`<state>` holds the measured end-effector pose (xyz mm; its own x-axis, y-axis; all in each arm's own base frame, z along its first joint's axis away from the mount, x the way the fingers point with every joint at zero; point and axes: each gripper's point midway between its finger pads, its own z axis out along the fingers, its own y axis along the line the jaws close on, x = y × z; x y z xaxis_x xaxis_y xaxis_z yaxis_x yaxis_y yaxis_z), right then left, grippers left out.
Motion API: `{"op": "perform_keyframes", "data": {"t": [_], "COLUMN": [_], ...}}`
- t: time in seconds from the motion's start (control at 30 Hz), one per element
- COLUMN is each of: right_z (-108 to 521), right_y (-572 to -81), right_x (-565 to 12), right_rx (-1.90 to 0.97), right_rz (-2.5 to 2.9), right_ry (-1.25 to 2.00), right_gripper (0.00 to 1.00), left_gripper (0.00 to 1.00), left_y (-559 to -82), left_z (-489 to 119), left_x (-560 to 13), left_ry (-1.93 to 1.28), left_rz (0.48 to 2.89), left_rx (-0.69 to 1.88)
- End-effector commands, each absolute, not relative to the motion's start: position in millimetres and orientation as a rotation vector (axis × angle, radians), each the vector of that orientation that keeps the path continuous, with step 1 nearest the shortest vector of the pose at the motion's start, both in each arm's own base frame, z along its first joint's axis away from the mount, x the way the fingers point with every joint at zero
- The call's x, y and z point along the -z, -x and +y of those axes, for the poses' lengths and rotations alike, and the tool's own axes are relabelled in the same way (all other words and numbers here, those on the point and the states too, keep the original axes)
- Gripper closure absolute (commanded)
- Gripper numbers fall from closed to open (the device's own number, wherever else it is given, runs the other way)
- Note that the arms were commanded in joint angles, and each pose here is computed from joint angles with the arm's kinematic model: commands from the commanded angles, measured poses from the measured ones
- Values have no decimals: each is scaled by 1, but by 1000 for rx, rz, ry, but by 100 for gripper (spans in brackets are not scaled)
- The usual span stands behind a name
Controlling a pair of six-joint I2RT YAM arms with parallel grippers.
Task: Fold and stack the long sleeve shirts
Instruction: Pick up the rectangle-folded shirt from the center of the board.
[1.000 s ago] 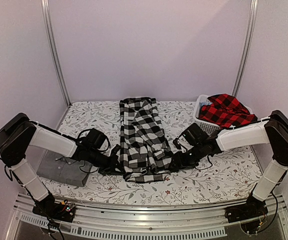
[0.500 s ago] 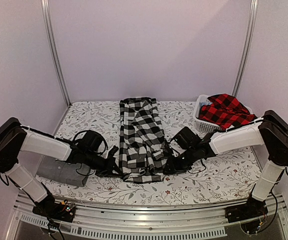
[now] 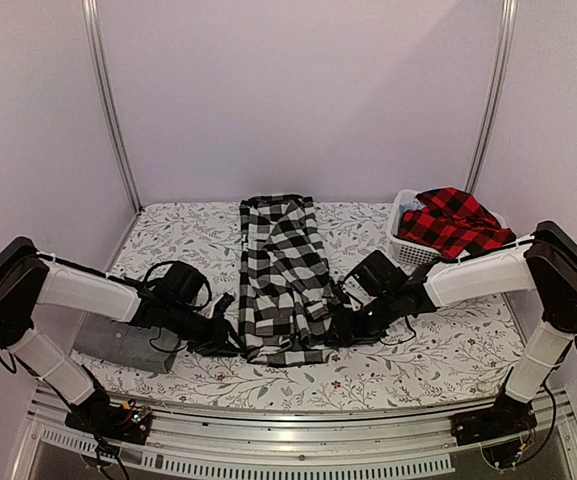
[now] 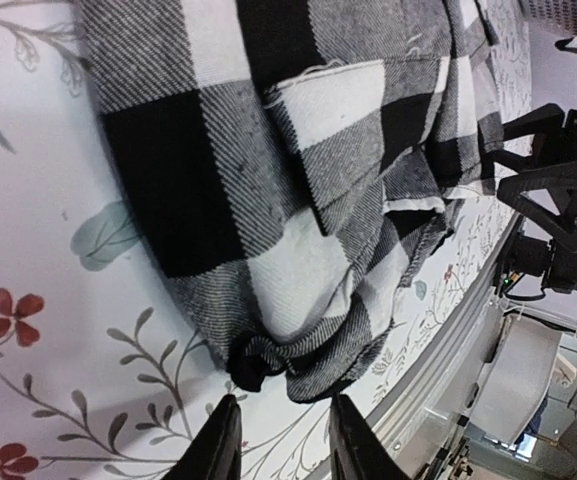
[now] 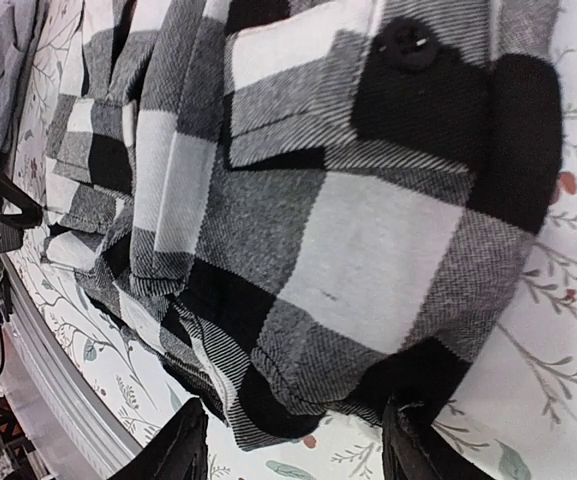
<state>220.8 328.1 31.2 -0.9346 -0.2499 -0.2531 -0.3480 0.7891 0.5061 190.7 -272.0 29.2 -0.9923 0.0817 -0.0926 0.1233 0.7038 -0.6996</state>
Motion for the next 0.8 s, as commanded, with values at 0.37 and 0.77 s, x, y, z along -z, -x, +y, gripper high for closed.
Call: {"op": "perform_keyframes", "data": {"t": [0.37, 0.77], "right_z": [308, 330], "right_y": [-282, -241], "right_x": [-47, -31], "right_rx": [-956, -935], "right_rz": [2704, 2789], "right_ry": [303, 449], "right_gripper": [34, 38], "left_gripper": [51, 56], "left_y": [-216, -214], "left_z": [-273, -287], "left_x": [-30, -28], "left_ry": [-151, -195], "left_rz": [2774, 2794], "left_rx": [1194, 1260]}}
